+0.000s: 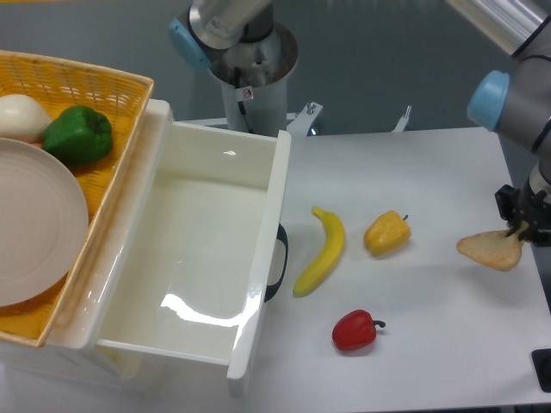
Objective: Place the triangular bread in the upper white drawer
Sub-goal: 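Grip the triangular bread slice and lift it off the table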
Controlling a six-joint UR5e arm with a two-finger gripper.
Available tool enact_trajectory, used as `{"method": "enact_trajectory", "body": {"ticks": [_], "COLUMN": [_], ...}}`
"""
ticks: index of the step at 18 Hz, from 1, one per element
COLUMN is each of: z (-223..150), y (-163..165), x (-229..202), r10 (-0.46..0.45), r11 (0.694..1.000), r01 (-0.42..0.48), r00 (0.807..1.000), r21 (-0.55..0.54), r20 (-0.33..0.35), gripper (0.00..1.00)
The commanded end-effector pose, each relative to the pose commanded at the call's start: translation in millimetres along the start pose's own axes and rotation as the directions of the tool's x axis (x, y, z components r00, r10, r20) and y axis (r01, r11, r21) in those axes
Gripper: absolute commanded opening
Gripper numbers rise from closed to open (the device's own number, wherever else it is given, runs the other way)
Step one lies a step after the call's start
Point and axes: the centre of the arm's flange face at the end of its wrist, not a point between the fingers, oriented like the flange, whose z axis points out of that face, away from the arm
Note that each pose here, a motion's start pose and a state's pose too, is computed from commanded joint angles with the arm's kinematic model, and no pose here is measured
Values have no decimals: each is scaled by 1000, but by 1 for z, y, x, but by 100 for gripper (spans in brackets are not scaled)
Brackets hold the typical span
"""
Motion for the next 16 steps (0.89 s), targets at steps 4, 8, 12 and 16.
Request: {"method": "enact_trajectory", "body": {"ticks": [4,8,12,16], "z": [-4,-15,-34,-52], "y": [-12,-25,-32,-39], "x": [0,3,12,31], "r10": [9,12,14,-51], "r11": [1000,1000,1000,999], "r01": [-9,-11,-14,51], "r00": [1000,1000,999,998], "r21": [-20,-18,-7,-2], "r20": [4,19,37,35], "gripper": [0,0,0,0]}}
